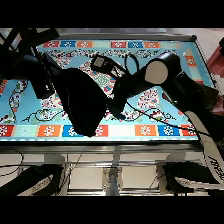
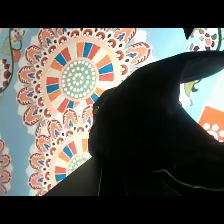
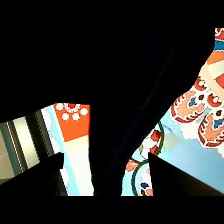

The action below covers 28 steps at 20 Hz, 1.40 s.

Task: Fold the clothes and pants, and hang the long-sleeved shirts on hangers.

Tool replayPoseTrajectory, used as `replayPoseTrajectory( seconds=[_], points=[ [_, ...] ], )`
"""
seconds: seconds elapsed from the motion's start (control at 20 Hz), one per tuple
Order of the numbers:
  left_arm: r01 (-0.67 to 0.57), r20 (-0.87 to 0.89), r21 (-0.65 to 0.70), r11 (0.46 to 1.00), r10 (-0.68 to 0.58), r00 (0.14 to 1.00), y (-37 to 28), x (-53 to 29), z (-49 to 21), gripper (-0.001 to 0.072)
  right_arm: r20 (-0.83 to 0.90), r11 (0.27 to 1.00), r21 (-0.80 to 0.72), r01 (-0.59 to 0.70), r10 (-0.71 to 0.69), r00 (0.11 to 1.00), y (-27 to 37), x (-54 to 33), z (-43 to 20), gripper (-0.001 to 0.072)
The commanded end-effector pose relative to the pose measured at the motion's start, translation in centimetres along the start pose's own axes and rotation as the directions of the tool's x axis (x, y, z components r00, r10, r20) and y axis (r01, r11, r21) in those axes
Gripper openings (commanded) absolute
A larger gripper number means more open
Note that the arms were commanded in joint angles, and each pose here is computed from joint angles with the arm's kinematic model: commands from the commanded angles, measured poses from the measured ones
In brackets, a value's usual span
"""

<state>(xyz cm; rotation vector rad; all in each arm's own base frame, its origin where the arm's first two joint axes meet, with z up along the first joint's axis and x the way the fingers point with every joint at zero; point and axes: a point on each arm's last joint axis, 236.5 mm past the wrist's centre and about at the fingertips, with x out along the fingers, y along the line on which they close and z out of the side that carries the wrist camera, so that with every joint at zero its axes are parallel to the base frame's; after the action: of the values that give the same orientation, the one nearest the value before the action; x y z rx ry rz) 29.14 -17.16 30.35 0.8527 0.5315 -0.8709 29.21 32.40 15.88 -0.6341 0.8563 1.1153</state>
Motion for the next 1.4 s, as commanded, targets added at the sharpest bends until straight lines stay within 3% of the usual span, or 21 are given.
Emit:
replayPoseTrajectory(
  seconds=[0.0, 0.35, 0.5, 0.65, 0.75, 0.95, 1.0, 1.1, 1.15, 1.2, 1.35],
  points=[
    [0.0, 0.0, -0.003, 1.0, 0.0, 1.0, 0.0, 0.0, 0.0, 0.0084, -0.024, 1.0, -0.005, 0.025, -0.025, 0.999, 0.0, 0.8, -0.2, 0.0606],
    [0.001, 0.001, -0.002, 1.0, -0.001, 1.0, 0.0, 0.0, 0.0, 0.0083, -0.138, 0.999, 0.019, 0.027, -0.025, 0.99, -0.6, 5.1, -4.7, 0.0604],
    [0.001, 0.001, -0.002, 1.0, -0.001, 1.0, 0.0, 0.0, 0.0, 0.0084, -0.122, 0.997, 0.067, 0.043, -0.034, 0.992, -1.6, 8.1, -6.4, 0.0537],
    [0.0, 0.001, -0.002, 1.0, 0.0, 1.0, 0.0, 0.0, 0.0, 0.0084, -0.106, 0.989, 0.143, 0.022, -0.007, 0.994, -2.0, 9.8, -8.0, 0.0527],
    [0.0, 0.002, -0.002, 1.0, 0.0, 1.0, 0.0, 0.0, 0.1, 0.0084, -0.078, 0.985, 0.173, 0.021, -0.008, 0.997, -2.2, 10.6, -8.2, 0.0434],
    [0.0, 0.002, -0.01, 1.0, 0.0, 1.0, 0.0, 0.0, 0.1, 0.0084, -0.088, 0.982, 0.185, 0.034, -0.018, 0.996, -2.3, 12.1, -9.6, 0.0374],
    [0.0, 0.002, -0.01, 1.0, 0.0, 1.0, 0.0, 0.0, 0.1, 0.0084, -0.087, 0.982, 0.185, 0.036, -0.02, 0.996, -2.3, 12.2, -9.7, 0.0328],
    [0.0, 0.002, -0.01, 1.0, 0.0, 1.0, 0.0, 0.0, 0.1, 0.0084, -0.081, 0.982, 0.186, 0.04, -0.025, 0.996, -2.5, 12.2, -9.5, 0.0089],
    [0.0, 0.002, -0.012, 1.0, 0.0, 1.0, 0.0, 0.0, 0.1, 0.0084, -0.081, 0.981, 0.188, 0.04, -0.025, 0.996, -2.4, 12.2, -9.5, 0.0051],
    [0.0, 0.002, -0.012, 1.0, 0.0, 1.0, 0.0, 0.0, 0.1, 0.0084, -0.083, 0.981, 0.192, 0.04, -0.025, 0.996, -2.4, 12.2, -9.6, 0.0021],
    [-0.032, -0.003, -0.013, 0.999, 0.032, 0.999, 0.7, 0.0, -0.1, 0.0084, -0.125, 0.96, 0.262, 0.101, -0.07, 0.99, -3.7, 11.7, -10.7, 0.0019]
  ],
)
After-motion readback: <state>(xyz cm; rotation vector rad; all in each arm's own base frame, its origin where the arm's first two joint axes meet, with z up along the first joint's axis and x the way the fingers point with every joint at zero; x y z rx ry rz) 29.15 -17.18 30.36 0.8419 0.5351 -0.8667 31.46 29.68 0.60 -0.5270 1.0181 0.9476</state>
